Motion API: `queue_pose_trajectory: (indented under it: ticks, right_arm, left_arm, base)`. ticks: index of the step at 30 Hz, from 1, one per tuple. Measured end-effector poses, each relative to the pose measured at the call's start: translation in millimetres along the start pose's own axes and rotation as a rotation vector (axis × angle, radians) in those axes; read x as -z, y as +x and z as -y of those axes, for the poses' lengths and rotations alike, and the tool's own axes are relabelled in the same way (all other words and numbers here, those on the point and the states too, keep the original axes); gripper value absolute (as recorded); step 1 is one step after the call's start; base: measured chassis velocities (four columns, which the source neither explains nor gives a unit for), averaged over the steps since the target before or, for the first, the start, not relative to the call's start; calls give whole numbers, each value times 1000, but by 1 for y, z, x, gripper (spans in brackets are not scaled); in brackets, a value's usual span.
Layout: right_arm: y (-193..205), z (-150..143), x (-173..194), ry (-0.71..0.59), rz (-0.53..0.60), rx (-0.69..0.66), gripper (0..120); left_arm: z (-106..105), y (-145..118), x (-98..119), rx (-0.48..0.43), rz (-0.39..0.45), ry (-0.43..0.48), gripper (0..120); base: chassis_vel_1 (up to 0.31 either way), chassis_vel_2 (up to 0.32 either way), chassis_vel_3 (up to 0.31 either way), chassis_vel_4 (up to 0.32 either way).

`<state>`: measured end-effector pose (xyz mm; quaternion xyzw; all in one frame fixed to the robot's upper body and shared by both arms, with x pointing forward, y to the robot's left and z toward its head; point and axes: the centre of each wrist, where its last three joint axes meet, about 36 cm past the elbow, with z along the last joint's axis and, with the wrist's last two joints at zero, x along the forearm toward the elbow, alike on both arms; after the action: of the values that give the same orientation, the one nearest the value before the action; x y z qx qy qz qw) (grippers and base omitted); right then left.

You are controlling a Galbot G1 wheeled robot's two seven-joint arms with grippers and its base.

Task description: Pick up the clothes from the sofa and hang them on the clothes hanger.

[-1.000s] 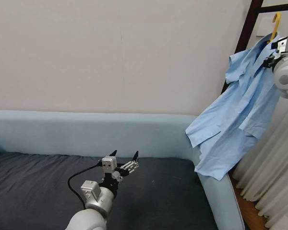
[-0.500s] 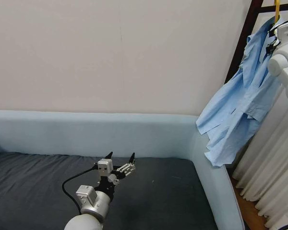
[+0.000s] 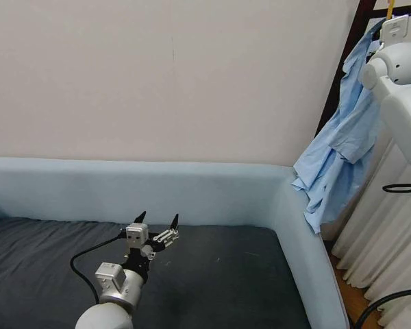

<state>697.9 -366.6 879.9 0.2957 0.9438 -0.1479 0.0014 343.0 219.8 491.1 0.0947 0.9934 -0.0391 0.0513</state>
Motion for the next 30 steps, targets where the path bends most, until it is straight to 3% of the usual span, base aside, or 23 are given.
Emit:
queue_pose_trajectory:
  ticks: [6,16,24,30]
  right_arm:
    - [-5,-13,15,-35,-28,-15,8]
    - [-6,-19,36,-97,-85,-23,8]
    - [-11,-25,34,-132,-172,-9,8]
    - [-21,-21,36,-87,-169,2,8]
  left_arm:
    - [-18,4,-9,2,66,-80,100]
    - [-29,16,-16,9,99,-126,100]
    - [-27,31,-23,22,105,-111,100]
    - [-22,36,-23,21,103,-100,100]
  base:
    - [0,0,0,0]
    - [0,0,0,0]
    - [0,0,0,0]
    - [0,0,0,0]
